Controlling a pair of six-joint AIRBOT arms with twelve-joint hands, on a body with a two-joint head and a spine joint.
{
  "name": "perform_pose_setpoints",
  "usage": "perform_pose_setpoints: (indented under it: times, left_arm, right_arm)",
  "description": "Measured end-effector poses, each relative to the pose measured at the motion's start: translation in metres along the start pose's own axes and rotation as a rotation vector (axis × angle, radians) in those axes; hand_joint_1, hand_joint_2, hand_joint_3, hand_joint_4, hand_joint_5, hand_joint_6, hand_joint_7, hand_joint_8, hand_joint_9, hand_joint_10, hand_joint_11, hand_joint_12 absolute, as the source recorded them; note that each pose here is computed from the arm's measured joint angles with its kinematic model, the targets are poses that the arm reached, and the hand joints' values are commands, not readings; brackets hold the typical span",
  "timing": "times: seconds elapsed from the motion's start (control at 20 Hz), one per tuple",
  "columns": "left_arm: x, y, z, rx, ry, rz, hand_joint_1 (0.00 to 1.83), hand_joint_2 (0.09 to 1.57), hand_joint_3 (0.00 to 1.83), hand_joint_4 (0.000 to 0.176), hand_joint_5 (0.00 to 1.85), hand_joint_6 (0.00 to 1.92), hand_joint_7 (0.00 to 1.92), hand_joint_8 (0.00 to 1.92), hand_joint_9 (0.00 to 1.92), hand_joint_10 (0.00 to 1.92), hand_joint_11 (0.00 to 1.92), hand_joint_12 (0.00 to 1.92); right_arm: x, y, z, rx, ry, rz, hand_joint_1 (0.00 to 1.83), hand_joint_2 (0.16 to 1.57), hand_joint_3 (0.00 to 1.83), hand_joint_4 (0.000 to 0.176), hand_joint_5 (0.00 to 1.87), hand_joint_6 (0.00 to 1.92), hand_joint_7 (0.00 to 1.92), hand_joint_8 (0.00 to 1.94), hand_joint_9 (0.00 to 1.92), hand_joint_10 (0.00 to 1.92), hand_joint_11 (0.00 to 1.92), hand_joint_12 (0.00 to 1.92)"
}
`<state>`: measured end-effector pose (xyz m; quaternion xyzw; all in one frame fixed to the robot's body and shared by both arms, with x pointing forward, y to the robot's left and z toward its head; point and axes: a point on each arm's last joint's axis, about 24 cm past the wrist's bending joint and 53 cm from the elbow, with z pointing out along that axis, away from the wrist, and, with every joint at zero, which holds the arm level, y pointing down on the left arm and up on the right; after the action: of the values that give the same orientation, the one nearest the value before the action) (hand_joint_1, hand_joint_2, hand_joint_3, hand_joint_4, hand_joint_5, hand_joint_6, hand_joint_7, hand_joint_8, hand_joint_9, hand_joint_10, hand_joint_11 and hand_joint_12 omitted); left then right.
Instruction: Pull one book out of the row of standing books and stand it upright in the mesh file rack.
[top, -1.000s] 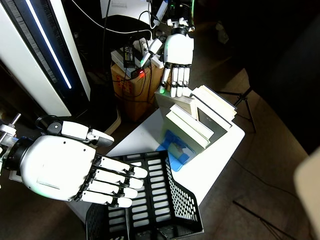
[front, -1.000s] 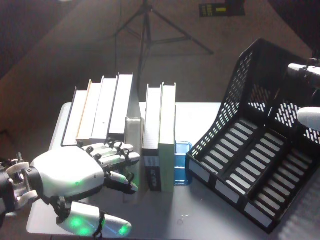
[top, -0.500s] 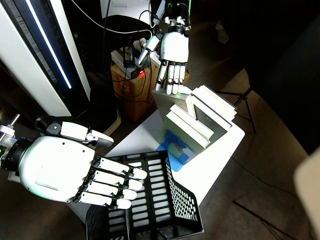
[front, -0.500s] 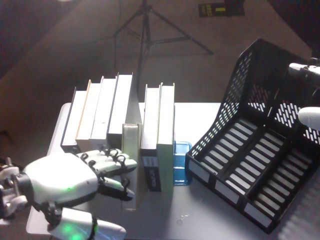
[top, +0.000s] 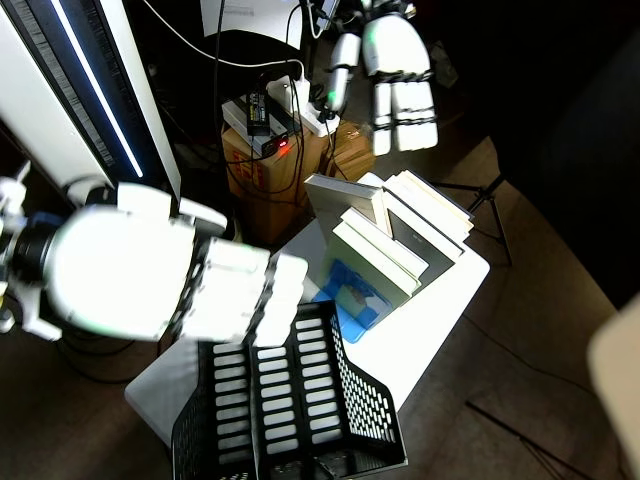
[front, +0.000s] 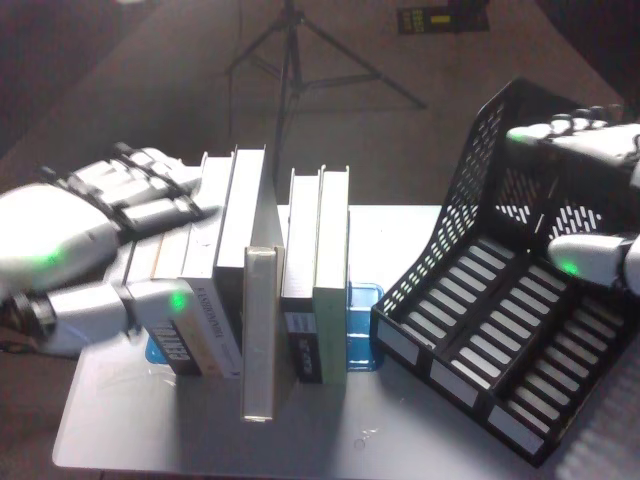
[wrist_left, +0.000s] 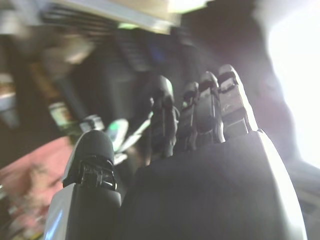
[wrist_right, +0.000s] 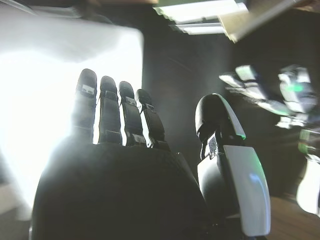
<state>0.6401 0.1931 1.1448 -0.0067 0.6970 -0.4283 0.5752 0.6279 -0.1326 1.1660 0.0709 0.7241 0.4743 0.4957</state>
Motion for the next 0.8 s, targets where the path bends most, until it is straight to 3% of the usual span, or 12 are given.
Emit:
perform_pose_setpoints:
  times: [0.05,0.1,0.15,0.2,0.25,0.4,0.5,0.6,0.75,0.8]
  left_arm:
    - [-0.011,0.013,0.0,-0.04,-0.033,-0.013,0.08,1.41,0.01,0.004,0.2,0.0,0.1,0.01,0.0,0.0,0.0,0.0]
    - [-0.021,0.028,0.001,-0.081,-0.062,-0.018,0.12,1.4,0.0,0.026,0.09,0.0,0.03,0.0,0.0,0.0,0.0,0.0]
    - [-0.024,0.037,0.003,-0.105,-0.073,-0.026,0.19,1.41,0.0,0.02,0.02,0.0,0.01,0.0,0.0,0.0,0.0,0.0]
    - [-0.025,0.045,0.006,-0.125,-0.076,-0.029,0.23,1.41,0.0,0.013,0.0,0.0,0.0,0.0,0.0,0.0,0.0,0.0]
    - [-0.025,0.05,0.009,-0.142,-0.077,-0.035,0.24,1.41,0.0,0.007,0.0,0.0,0.01,0.0,0.0,0.0,0.0,0.0]
    - [-0.026,0.064,0.015,-0.181,-0.078,-0.047,0.2,1.4,0.0,0.022,0.0,0.0,0.01,0.0,0.0,0.0,0.0,0.0]
    - [-0.032,0.071,0.017,-0.203,-0.09,-0.05,0.16,1.39,0.0,0.045,0.0,0.0,0.0,0.0,0.0,0.0,0.0,0.0]
    - [-0.038,0.078,0.015,-0.224,-0.102,-0.054,0.18,1.4,0.0,0.046,0.01,0.0,0.01,0.0,0.0,0.0,0.0,0.0]
    - [-0.041,0.087,0.014,-0.252,-0.103,-0.055,0.15,1.41,0.0,0.041,0.01,0.0,0.0,0.0,0.0,0.0,0.0,0.0]
    - [-0.041,0.089,0.013,-0.257,-0.102,-0.056,0.1,1.41,0.0,0.056,0.0,0.0,0.0,0.0,0.0,0.0,0.0,0.0]
  right_arm:
    - [0.008,0.006,0.005,-0.017,0.029,-0.027,0.3,1.34,0.0,0.0,0.0,0.0,0.0,0.0,0.0,0.0,0.0,0.0]
    - [0.018,0.012,0.013,-0.04,0.071,-0.077,0.43,1.31,0.0,0.0,0.0,0.0,0.0,0.0,0.0,0.0,0.0,0.0]
    - [0.027,0.017,0.019,-0.055,0.102,-0.116,0.63,1.25,0.0,0.0,0.0,0.0,0.0,0.0,0.0,0.0,0.0,0.0]
    - [0.035,0.02,0.025,-0.068,0.131,-0.152,0.68,1.21,0.0,0.0,0.0,0.0,0.0,0.0,0.0,0.0,0.0,0.0]
    - [0.041,0.026,0.029,-0.085,0.15,-0.185,0.66,1.2,0.0,0.0,0.0,0.0,0.0,0.0,0.0,0.0,0.0,0.0]
    - [0.058,0.039,0.043,-0.127,0.207,-0.291,0.65,1.13,0.0,0.0,0.0,0.0,0.0,0.0,0.0,0.0,0.0,0.0]
    - [0.07,0.046,0.054,-0.164,0.242,-0.394,0.63,1.11,0.0,0.0,0.0,0.0,0.0,0.0,0.0,0.0,0.0,0.0]
    - [0.082,0.053,0.066,-0.207,0.273,-0.519,0.69,1.09,0.0,0.0,0.0,0.0,0.0,0.0,0.0,0.0,0.0,0.0]
    - [0.098,0.063,0.08,-0.258,0.302,-0.642,0.71,1.06,0.0,0.0,0.0,0.0,0.0,0.0,0.0,0.0,0.0,0.0]
    - [0.102,0.066,0.083,-0.272,0.308,-0.676,0.72,1.05,0.0,0.0,0.0,0.0,0.0,0.0,0.0,0.0,0.0,0.0]
